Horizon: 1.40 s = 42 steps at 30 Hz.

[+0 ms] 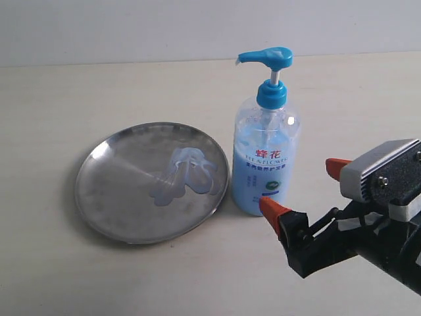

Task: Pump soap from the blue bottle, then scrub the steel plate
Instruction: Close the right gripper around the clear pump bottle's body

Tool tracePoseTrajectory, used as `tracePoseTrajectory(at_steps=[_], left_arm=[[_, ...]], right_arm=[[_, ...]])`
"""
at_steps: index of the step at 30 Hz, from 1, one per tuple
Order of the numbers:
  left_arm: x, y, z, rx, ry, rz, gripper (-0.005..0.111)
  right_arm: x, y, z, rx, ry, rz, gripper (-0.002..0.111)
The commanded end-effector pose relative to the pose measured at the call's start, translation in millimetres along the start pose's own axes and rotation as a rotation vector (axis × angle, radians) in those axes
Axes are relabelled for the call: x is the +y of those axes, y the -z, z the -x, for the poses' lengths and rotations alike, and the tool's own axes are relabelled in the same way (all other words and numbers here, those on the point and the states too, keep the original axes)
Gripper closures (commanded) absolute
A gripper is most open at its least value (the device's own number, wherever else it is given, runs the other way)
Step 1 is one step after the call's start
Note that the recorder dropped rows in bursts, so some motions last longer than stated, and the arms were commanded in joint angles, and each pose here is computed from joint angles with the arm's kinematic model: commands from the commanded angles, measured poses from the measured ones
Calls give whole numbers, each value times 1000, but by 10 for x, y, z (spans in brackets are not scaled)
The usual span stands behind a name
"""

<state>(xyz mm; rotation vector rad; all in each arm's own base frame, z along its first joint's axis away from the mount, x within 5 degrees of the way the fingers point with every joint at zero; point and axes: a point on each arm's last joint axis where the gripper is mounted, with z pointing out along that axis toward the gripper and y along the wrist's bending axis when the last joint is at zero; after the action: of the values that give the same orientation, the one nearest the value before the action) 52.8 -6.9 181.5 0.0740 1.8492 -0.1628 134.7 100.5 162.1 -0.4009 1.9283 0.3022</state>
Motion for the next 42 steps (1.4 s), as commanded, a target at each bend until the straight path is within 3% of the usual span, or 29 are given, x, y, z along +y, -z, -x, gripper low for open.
tracePoseTrajectory(at_steps=[1, 13, 25, 34, 42], left_arm=[[-3, -1, 1, -13, 2, -4, 107], [-3, -1, 1, -13, 2, -4, 107], [-3, -1, 1, -13, 2, -4, 107], [-3, -1, 1, -13, 2, -4, 107], [-3, -1, 1, -13, 2, -4, 107]], right_arm=[[-10, 7, 46, -45, 5, -12, 3], [34, -267, 8, -39, 42, -80, 3], [145, -657, -18, -57, -61, -122, 3], [132, -886, -35, -41, -131, -251, 3], [125, -909, -27, -31, -74, -275, 3]])
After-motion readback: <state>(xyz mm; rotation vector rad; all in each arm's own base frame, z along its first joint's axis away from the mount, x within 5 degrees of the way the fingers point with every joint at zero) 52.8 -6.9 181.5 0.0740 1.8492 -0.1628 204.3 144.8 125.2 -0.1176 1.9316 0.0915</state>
